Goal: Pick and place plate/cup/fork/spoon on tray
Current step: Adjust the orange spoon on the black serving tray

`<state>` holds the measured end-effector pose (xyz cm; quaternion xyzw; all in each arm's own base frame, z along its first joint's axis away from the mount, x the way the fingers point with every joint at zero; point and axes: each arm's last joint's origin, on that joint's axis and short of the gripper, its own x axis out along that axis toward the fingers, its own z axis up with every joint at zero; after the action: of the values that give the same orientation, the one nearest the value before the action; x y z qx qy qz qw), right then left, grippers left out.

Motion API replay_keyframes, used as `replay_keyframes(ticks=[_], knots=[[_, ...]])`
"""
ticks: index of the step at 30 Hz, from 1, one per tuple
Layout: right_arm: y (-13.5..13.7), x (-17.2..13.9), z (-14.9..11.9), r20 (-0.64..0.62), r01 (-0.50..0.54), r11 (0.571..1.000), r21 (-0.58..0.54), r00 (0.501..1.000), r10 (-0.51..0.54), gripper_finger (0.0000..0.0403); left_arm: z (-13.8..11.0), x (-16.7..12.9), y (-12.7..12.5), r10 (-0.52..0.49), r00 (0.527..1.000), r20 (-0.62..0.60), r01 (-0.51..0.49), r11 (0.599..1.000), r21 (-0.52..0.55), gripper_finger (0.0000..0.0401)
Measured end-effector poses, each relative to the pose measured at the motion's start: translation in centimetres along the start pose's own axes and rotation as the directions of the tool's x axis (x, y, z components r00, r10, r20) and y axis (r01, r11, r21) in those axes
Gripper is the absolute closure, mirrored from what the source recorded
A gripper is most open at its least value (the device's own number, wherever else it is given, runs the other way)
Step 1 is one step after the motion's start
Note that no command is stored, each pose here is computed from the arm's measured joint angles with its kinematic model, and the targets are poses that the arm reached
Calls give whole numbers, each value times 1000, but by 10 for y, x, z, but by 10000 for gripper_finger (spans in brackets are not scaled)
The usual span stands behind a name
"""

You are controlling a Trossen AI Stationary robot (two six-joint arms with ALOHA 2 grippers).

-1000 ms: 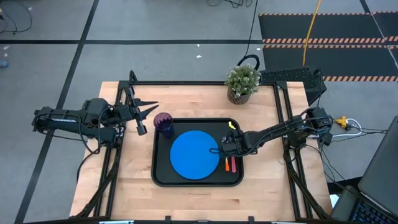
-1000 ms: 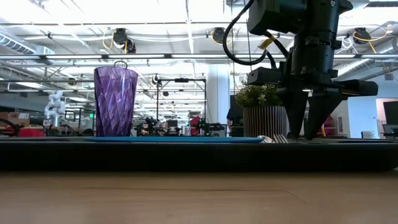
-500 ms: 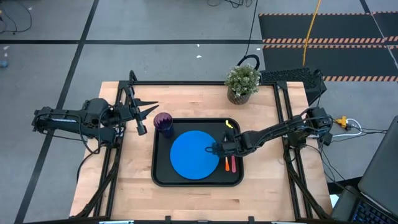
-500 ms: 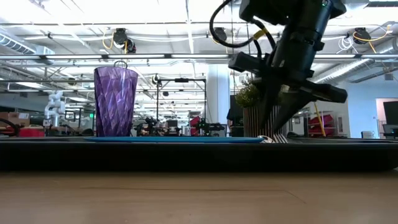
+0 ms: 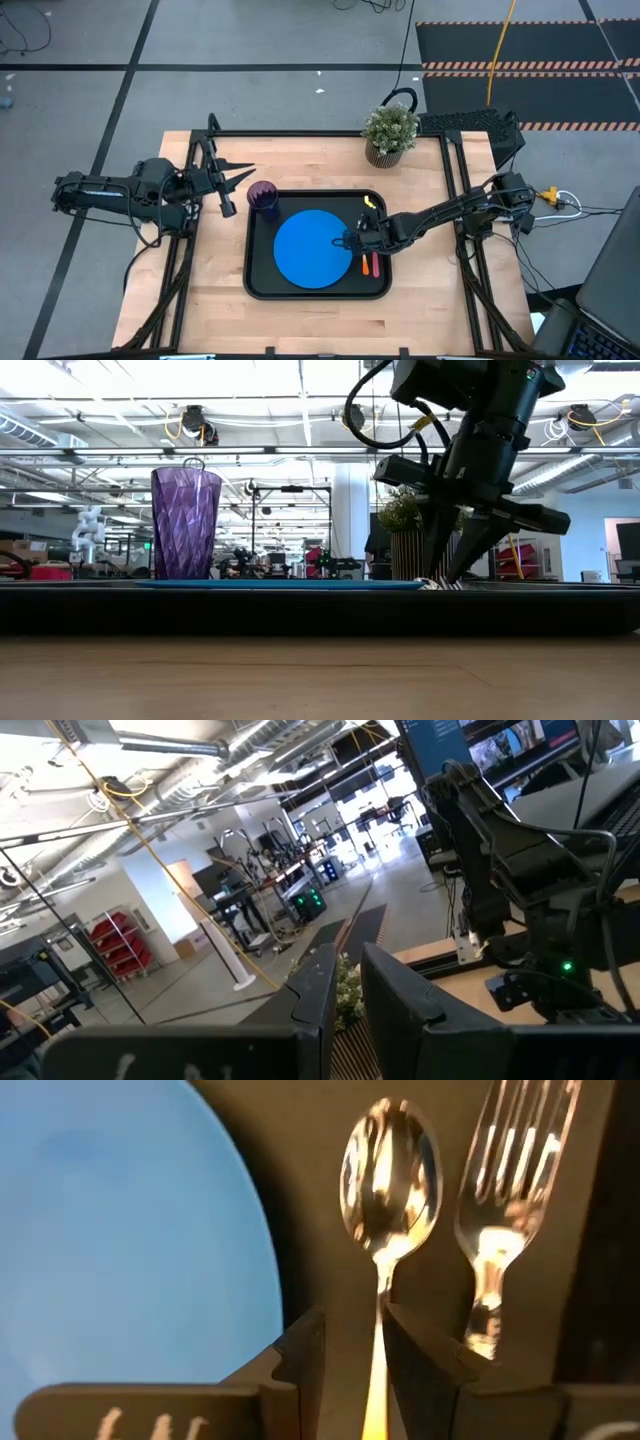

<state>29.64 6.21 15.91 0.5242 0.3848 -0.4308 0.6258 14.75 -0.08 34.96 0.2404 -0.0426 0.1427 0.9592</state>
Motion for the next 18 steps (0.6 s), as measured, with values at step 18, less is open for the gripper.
replay_keyframes(ticks=[18], knots=[[-4, 0, -9, 20, -4, 1000, 3, 1000, 4, 310, 1, -5, 3, 2, 1000, 3, -2, 1000, 0, 345]])
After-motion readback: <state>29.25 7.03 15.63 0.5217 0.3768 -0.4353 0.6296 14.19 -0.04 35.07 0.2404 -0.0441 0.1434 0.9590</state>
